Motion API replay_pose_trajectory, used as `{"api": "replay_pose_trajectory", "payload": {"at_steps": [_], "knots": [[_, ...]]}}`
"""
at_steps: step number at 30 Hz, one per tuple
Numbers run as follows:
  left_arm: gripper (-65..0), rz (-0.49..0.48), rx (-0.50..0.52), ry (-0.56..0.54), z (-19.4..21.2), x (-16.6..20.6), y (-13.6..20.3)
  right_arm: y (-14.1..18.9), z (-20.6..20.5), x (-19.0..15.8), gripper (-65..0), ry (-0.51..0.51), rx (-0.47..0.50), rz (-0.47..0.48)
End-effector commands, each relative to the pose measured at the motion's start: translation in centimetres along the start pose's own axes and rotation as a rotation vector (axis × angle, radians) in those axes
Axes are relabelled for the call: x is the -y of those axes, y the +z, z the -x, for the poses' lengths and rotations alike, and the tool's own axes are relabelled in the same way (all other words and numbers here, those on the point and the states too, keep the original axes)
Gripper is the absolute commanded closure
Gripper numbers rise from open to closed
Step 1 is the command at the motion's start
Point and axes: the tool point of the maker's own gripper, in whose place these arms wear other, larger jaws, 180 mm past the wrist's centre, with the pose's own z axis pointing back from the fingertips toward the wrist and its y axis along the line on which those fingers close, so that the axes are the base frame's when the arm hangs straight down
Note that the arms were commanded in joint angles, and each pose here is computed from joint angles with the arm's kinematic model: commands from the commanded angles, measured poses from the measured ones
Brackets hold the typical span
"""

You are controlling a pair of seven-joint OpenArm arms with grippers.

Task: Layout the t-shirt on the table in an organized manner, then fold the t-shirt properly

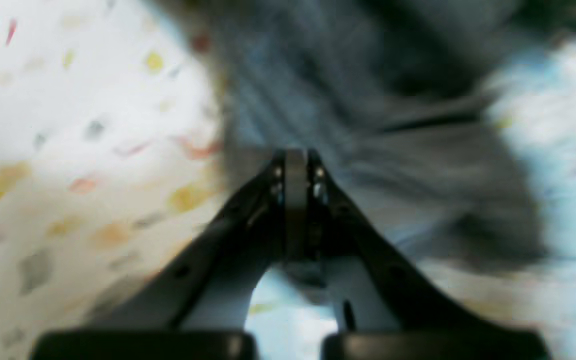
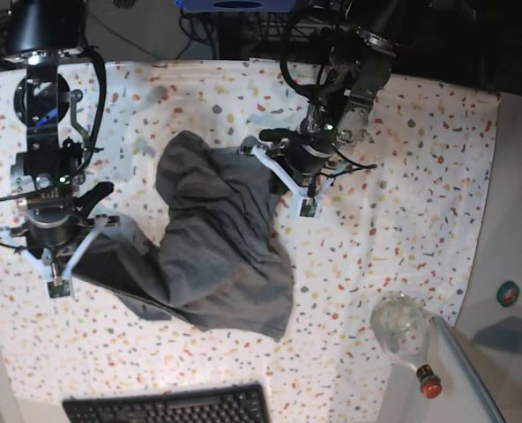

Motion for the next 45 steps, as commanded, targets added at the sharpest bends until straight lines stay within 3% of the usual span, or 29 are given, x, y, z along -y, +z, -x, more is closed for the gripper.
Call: {"api": "replay_pose_trajectory", "payload": {"at_steps": [1, 5, 9, 16, 19, 22, 25, 28, 29, 33, 35, 38, 40, 45], "knots": [[0.0, 0.013, 0.027, -0.022, -0.7, 0.5, 0.2, 0.0, -1.8, 1.4, 0.0, -0.001, 0.054, 0.038], [0.0, -0.005, 0.023, -0.082, 0.9, 0.1, 2.1, -0.1, -3.7, 2.6, 0.0, 0.014, 0.099, 0.060], [0.0, 0.021, 0.021, -0.073, 1.9, 0.9, 3.7, -1.5, -7.8, 3.0, 0.0, 0.004, 0.156, 0.068], [0.0, 0.083, 0.091, -0.015, 0.1, 4.8, 5.2, -4.9, -16.7, -2.4, 0.0, 0.137, 0.339, -0.027], [0.0, 0.078, 0.154, -0.014, -1.7, 4.6, 6.8, -5.0, -20.4, -5.3, 0.0, 0.115, 0.407, -0.081], [0.0, 0.005, 0.201, -0.032, -3.2, 0.9, 8.7, -4.8, -24.1, -8.1, 0.0, 0.054, 0.453, -0.142], [0.0, -0.092, 0.236, -0.034, -4.1, -3.3, 10.7, -4.9, -26.0, -10.6, 0.0, 0.048, 0.425, -0.190], [0.0, -0.227, 0.257, -0.006, -4.5, -8.5, 12.6, -4.9, -26.2, -11.2, -31.5, 0.054, 0.360, -0.202], [0.0, -0.282, 0.262, 0.008, -4.5, -10.7, 13.3, -4.2, -26.9, -10.9, -37.5, 0.045, 0.371, -0.196], [0.0, -0.448, 0.212, 0.074, -2.6, -17.4, 14.8, -1.5, -25.2, -10.1, -38.1, 0.001, 0.369, -0.188], [0.0, -0.495, 0.187, 0.105, -2.1, -19.4, 15.2, -0.4, -22.0, -9.7, -38.1, 0.007, 0.313, -0.195], [-17.8, -0.543, 0.151, 0.141, -1.1, -21.3, 15.9, 1.5, -15.4, -10.9, -37.8, 0.067, 0.220, -0.252], [-26.3, -0.581, 0.144, 0.161, -0.4, -22.7, 16.5, 2.9, -10.5, -12.2, -37.8, 0.080, 0.165, -0.294], [-29.1, -0.532, 0.147, 0.208, 0.3, -25.2, 17.7, 5.8, -0.5, -17.9, -37.8, 0.179, 0.039, -0.433]]}}
